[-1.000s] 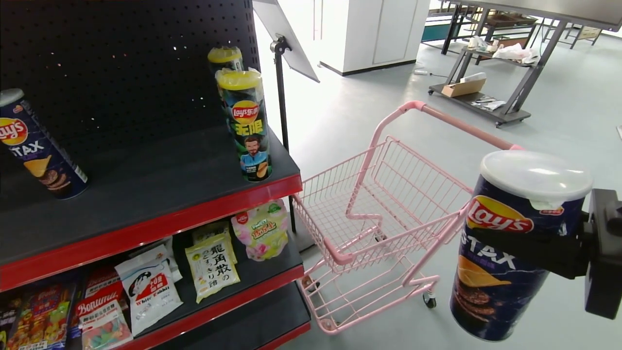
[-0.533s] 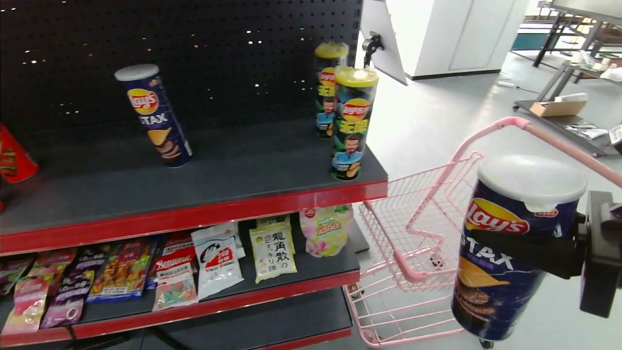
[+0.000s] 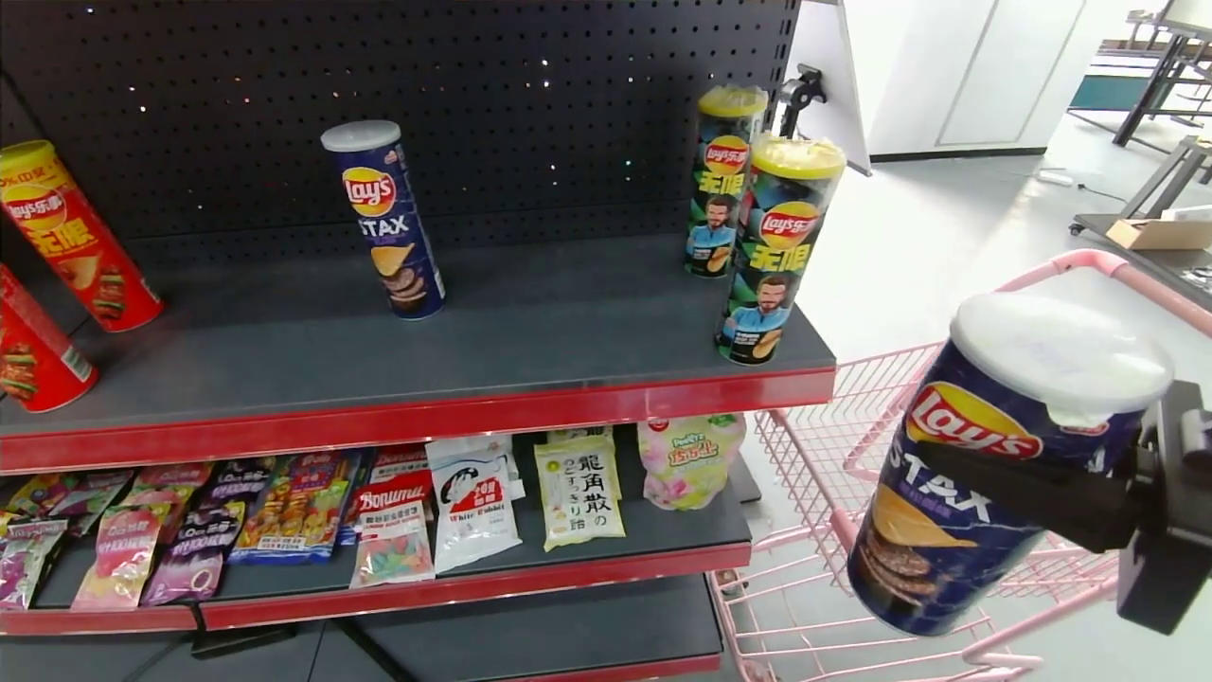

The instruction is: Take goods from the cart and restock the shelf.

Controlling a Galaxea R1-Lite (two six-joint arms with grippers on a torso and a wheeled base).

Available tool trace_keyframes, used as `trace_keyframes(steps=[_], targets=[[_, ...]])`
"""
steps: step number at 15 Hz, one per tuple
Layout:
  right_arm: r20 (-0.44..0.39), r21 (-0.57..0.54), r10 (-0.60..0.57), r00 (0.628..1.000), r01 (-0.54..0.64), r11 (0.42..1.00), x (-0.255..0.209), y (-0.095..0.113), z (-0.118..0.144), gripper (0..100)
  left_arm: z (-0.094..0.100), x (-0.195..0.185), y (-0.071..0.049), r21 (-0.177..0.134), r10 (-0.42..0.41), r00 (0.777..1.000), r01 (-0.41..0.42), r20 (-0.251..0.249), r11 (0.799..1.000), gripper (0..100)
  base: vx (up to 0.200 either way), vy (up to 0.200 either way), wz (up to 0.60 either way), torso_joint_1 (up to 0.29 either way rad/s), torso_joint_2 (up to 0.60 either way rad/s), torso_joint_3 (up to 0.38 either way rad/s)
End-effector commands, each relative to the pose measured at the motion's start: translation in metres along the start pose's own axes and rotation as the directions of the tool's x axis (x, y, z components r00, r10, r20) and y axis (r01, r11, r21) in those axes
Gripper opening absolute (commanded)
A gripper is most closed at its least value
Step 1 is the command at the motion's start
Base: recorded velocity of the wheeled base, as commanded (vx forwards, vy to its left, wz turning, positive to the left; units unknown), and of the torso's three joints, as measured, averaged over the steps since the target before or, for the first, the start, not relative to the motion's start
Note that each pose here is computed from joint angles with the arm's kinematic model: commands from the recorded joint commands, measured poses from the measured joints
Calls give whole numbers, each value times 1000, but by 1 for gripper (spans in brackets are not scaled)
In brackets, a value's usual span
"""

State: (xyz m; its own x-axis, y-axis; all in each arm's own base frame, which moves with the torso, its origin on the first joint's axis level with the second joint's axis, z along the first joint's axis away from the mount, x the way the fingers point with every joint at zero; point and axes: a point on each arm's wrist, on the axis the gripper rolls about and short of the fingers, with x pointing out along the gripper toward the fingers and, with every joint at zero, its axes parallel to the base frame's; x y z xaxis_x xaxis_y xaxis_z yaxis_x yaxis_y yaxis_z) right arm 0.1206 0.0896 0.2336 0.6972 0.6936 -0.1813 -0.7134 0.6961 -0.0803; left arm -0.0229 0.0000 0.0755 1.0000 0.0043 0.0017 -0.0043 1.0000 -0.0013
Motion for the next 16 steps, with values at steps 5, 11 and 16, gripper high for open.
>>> trace_keyframes(steps=[5,11,16], targets=[[-2,9,91,996,-91,996,7,0,-1,0,0,0,0,0,0,1000,0,0,1000,100,0,200,0,6,4,0],[45,-7,87,995,-87,996,10,-2,16,0,0,0,0,0,0,1000,0,0,1000,100,0,200,0,2,2,2],[54,-11,87,995,-87,996,13,-3,21,0,0,0,0,0,0,1000,0,0,1000,100,0,120,0,2,1,0]])
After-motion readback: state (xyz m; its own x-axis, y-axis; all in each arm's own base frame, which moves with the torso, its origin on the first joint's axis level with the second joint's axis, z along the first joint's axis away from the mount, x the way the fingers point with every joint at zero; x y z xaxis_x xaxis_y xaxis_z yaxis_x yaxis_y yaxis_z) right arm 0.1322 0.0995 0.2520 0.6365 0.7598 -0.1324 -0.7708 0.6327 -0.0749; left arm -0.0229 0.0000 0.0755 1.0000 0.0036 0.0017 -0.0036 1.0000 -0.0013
